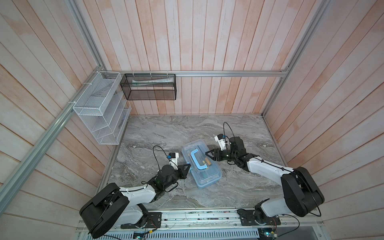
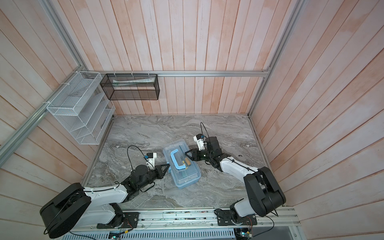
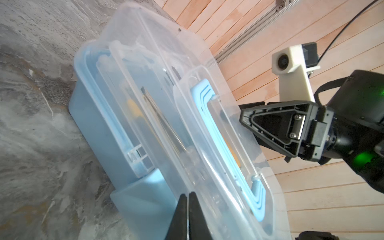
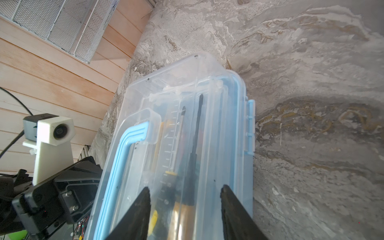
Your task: Pack the tool kit
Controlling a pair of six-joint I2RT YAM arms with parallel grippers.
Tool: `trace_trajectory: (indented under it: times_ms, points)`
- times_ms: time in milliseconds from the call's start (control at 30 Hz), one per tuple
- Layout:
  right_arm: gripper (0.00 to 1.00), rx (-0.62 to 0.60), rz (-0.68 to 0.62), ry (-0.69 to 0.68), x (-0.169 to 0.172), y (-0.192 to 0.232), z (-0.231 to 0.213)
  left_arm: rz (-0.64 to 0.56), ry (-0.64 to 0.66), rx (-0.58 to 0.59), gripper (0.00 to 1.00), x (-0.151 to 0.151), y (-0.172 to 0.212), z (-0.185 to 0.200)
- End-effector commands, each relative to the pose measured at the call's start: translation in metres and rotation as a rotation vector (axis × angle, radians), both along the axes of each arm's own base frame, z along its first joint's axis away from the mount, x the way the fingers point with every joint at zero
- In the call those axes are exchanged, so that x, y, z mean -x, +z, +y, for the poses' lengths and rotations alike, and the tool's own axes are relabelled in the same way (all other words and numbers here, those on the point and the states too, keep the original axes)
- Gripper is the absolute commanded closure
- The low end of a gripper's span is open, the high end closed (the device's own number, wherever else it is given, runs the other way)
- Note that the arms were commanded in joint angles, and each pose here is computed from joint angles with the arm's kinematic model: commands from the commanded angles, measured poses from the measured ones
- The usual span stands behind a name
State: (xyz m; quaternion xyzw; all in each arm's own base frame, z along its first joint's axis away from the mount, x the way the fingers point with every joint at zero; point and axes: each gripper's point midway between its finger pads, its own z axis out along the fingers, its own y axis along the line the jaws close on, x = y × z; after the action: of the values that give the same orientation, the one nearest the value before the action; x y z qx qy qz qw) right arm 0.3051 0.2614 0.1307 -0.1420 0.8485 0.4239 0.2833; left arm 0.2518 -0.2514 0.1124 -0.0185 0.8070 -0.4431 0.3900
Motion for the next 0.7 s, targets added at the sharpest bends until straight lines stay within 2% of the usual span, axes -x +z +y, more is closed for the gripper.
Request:
trace_trajectory:
  times_ms: [0,167,500,667]
  points:
    - [0.49,0.043,0.144,0.045,0.027,-0.035,0.001,-0.019,-0.059,0.002,0.92,0.003,0.008,-0.014]
    - [0.49,0.051,0.138,0.037,0.028,-0.035,-0.001,-0.016,-0.031,-0.034,0.93,0.002,0.007,-0.007]
    - [0.50,0.061,0.124,0.024,0.026,-0.033,-0.004,0.032,0.109,-0.214,0.95,0.004,-0.002,0.040]
    - [0.49,0.060,0.126,0.026,0.026,-0.034,-0.003,0.073,0.080,-0.246,1.00,0.014,-0.022,0.043]
